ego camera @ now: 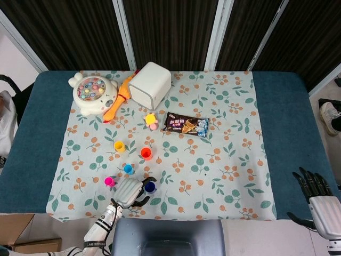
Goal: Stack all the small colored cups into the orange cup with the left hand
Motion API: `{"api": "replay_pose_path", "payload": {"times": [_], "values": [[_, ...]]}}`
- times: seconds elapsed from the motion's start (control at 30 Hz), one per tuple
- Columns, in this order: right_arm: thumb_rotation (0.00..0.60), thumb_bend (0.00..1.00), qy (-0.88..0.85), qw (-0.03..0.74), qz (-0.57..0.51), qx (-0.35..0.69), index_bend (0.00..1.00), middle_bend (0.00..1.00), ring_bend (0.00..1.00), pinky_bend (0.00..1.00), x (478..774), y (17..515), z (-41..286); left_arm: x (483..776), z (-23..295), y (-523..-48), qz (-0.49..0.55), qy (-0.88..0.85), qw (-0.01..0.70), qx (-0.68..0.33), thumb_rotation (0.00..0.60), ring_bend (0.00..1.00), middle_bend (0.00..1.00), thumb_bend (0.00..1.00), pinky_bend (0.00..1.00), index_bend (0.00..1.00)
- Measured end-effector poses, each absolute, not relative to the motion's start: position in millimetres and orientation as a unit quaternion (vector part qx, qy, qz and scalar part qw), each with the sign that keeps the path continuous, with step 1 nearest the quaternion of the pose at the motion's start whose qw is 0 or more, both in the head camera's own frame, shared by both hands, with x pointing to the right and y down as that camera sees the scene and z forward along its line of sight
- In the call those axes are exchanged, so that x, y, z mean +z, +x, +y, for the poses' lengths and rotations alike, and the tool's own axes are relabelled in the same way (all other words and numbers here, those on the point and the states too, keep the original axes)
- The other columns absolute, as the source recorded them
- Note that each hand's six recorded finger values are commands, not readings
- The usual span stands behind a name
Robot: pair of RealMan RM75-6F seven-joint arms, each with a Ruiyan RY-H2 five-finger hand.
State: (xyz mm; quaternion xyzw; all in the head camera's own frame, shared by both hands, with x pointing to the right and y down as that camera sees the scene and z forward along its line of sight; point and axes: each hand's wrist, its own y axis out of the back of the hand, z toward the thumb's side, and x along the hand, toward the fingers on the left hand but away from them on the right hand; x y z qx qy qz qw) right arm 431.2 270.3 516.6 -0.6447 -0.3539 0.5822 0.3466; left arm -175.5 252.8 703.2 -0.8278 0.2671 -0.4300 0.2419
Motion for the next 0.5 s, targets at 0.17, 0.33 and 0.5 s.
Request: {"api": "replay_pose_path", "payload": {"times": [0.17,0.33,0.5], "values": [[0.6,0.21,-0.645,0.348,-0.354,0.581,0.0,0.0,0.0,0.0,515.0,431.9,271.5,706.2,252.4,-176.2,0.27,-0.825,0.245,-0.432,0.6,1.0,1.0,0.35,1.0,0.38],[0.6,0.21,-0.646,0.348,-0.351,0.582,0.0,0.0,0.0,0.0,515.6,431.9,272.1,710.8,250.0,-175.8,0.275,-0.821,0.25,-0.434,0.6,1.0,1.0,0.37,1.0,0.47],[0.6,0.21,-0.645,0.348,-0.352,0.583,0.0,0.0,0.0,0.0,515.2,432.8,271.8,711.2,246.5,-175.4,0.284,-0.82,0.252,-0.429,0.6,1.0,1.0,0.4,1.0,0.54]]}}
